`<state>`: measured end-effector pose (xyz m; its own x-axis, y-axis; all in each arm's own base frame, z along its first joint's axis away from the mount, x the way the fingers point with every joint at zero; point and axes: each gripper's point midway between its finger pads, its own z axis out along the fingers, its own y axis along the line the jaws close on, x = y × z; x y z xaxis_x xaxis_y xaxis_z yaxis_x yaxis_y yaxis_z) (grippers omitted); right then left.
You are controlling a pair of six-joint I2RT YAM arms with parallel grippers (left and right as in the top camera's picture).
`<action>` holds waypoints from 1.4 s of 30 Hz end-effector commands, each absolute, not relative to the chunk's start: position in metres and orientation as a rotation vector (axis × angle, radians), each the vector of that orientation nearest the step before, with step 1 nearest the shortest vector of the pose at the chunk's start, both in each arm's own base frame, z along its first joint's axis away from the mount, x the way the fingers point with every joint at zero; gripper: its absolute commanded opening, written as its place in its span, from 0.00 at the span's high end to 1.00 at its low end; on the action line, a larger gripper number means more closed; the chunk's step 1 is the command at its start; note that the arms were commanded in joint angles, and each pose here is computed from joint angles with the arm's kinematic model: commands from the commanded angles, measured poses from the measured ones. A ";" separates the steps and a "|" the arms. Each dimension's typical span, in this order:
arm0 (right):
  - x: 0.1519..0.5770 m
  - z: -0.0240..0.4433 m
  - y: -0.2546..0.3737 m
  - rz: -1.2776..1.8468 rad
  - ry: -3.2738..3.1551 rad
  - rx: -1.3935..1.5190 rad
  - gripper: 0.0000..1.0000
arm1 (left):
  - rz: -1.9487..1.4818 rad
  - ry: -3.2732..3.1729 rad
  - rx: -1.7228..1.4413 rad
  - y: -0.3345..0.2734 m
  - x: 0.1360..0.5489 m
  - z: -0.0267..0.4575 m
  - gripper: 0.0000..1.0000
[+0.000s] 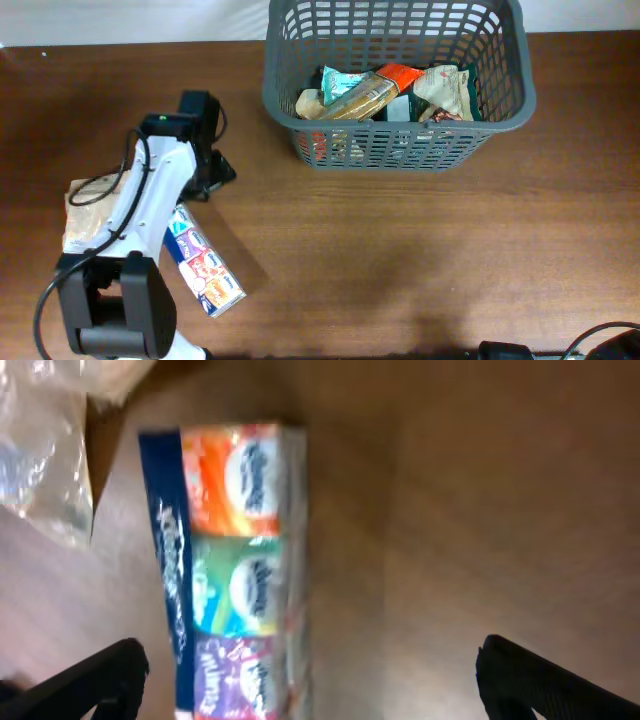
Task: Pack container
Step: 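Lower the left gripper onto the blue Kleenex tissue pack and grasp it, then lift the Kleenex pack with the left gripper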
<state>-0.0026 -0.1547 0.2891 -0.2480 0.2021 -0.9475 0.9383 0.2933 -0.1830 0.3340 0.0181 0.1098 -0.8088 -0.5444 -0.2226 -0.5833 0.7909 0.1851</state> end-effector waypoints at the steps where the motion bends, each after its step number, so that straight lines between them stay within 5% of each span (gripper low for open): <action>1: -0.003 0.288 -0.155 -1.030 1.662 1.043 0.01 | 0.374 2.799 -0.920 0.021 0.336 0.112 0.01; 20: -0.002 0.289 -0.155 -1.029 1.660 1.042 0.01 | 0.457 2.772 -1.243 0.060 0.298 0.073 0.01; 42: -0.002 0.289 -0.155 -1.041 1.672 1.028 0.01 | 0.413 2.782 -1.256 0.055 0.259 -0.014 0.04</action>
